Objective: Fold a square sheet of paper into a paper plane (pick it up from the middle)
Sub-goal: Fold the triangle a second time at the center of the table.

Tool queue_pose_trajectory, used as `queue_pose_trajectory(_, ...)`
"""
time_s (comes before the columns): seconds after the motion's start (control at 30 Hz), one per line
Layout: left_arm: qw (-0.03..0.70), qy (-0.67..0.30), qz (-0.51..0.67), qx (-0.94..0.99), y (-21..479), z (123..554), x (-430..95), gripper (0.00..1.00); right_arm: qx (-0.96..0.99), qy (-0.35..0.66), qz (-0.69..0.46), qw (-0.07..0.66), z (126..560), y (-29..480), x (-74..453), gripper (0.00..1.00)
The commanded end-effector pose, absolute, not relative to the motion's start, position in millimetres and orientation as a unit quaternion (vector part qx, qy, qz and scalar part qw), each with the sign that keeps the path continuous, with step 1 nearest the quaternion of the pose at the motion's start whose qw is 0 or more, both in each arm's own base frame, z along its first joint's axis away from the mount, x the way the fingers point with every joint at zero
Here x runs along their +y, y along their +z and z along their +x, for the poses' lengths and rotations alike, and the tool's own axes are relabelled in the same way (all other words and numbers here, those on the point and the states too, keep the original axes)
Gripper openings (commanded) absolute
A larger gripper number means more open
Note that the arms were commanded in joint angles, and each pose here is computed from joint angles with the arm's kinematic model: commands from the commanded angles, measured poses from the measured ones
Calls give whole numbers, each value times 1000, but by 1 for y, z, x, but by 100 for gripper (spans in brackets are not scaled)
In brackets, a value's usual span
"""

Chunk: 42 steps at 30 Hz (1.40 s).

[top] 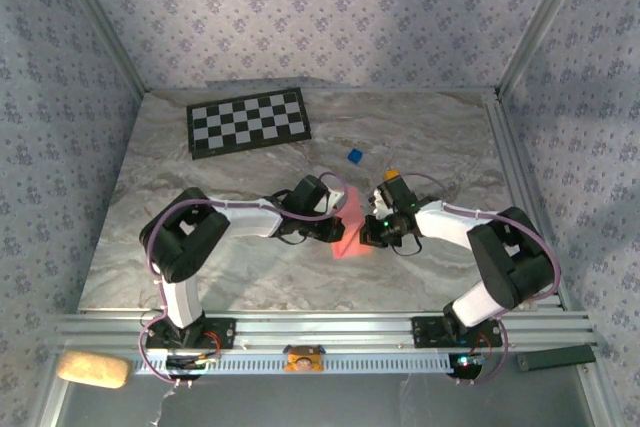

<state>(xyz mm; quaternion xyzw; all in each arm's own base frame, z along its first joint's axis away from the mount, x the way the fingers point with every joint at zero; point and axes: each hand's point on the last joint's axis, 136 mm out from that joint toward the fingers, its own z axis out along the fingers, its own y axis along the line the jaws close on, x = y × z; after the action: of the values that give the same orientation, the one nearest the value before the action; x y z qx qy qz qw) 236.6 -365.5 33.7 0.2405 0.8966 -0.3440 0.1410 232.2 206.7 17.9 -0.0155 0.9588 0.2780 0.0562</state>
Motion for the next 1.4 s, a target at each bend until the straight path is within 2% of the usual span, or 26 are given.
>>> queue_pose_trajectory(0.0, 157, -340, 248, 893, 40, 247, -370, 2, 966, 256, -20, 35, 227, 8, 198, 6)
queue_pose_trajectory(0.87, 169, -286, 237, 913, 26, 256, -354, 2, 966, 255, -12, 32, 228, 8, 197, 5)
queue_pose_trajectory(1.37, 180, -293, 234, 910, 31, 257, -354, 2, 967, 251, -9, 29, 227, 6, 195, 5)
